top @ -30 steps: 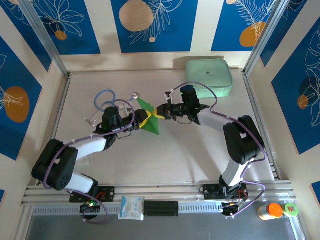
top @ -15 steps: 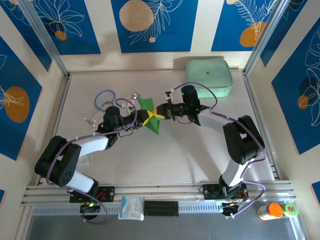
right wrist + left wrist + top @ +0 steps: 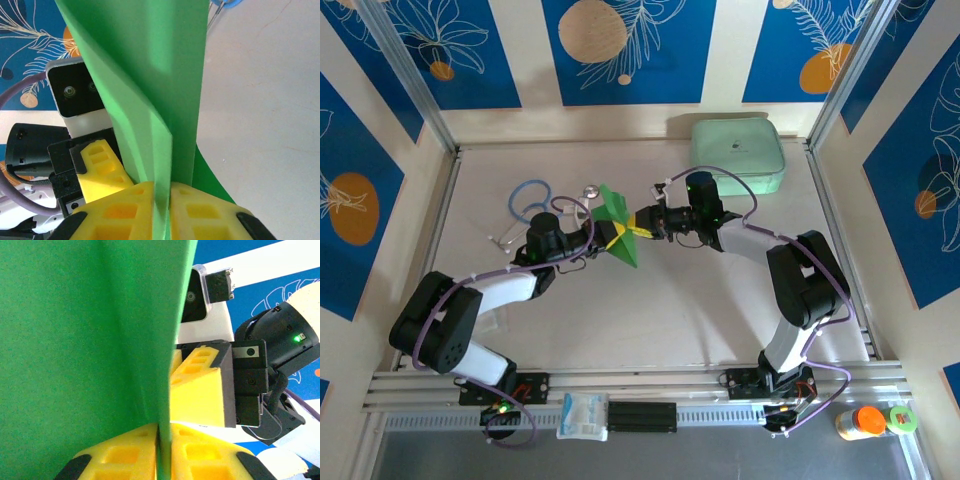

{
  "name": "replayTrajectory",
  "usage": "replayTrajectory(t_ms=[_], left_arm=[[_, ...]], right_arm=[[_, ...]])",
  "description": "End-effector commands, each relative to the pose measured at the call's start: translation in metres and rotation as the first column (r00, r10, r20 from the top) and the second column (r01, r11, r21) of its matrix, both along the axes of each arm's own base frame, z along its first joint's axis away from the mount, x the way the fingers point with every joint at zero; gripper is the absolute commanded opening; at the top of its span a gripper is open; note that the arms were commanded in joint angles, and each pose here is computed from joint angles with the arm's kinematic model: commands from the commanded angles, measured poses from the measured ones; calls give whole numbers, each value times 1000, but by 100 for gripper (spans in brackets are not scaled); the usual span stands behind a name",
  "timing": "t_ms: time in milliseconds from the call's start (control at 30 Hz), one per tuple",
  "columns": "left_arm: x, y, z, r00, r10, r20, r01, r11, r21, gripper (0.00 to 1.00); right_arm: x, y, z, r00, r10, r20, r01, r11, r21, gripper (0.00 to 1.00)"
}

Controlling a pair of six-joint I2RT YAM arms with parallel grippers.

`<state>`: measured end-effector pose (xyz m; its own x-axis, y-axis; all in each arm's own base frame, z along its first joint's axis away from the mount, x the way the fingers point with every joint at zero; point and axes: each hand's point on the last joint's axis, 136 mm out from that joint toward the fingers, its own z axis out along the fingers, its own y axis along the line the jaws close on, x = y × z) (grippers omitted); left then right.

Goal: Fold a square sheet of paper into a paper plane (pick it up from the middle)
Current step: Turn over the paper at the center of the table.

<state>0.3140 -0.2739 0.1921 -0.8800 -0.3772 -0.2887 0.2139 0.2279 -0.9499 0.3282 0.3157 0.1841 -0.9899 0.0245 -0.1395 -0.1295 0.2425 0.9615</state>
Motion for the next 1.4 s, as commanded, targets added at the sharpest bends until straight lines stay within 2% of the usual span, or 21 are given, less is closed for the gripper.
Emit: replayTrajectory(t_ms=[0,167,267,333,367,433,533,600,700,800,867,1000,1100,1200,1367], left_arm=[[4,-4,11,999,-5,54,4,1000,11,12],[6,0,0,999,6,32,-9,997,80,10],[5,8,-18,1000,16,3,-17,975,219,9],[2,20,-34,1000,21,-13,-15,928,373,9],[0,27,-39,1000,22,-12,-14,888,460,9],[-1,46,-50,1000,27,-5,-17,771,637,9],[-2,75,-59,1000,13,15,-19,512,859,9],[0,91,-65,1000,-12,24,-19,303,953,9],[11,103,-67,998,-49,35,-32,48,998,9],[25,104,-73,996,-78,40,-51,-149,988,9],[35,103,-81,995,-91,40,-62,-245,968,9],[54,92,-97,992,-115,45,-86,-379,921,8],[65,85,-110,991,-126,47,-99,-451,887,8],[70,79,-125,990,-134,41,-103,-494,863,8],[68,69,-148,990,-136,20,-88,-513,854,9]], right_arm=[[-7,-4,13,1000,11,13,-11,1000,16,20],[-2,-19,6,998,-56,33,58,996,-63,39],[6,-40,-4,984,-146,100,162,970,-183,47],[11,-60,-13,967,-207,152,243,925,-291,49],[13,-70,-19,957,-229,178,278,896,-347,50],[13,-89,-25,940,-259,221,333,838,-433,50],[11,-112,-31,919,-292,266,391,769,-506,50],[9,-126,-33,906,-319,278,422,734,-532,50],[8,-142,-36,886,-359,292,463,693,-552,50],[8,-157,-38,869,-399,293,494,662,-564,50],[7,-164,-39,861,-420,288,507,650,-567,50],[6,-175,-41,848,-451,278,523,631,-573,50],[4,-178,-45,849,-459,261,518,630,-578,50],[3,-179,-49,851,-466,243,512,633,-581,49],[1,-179,-56,854,-472,218,501,635,-588,49]])
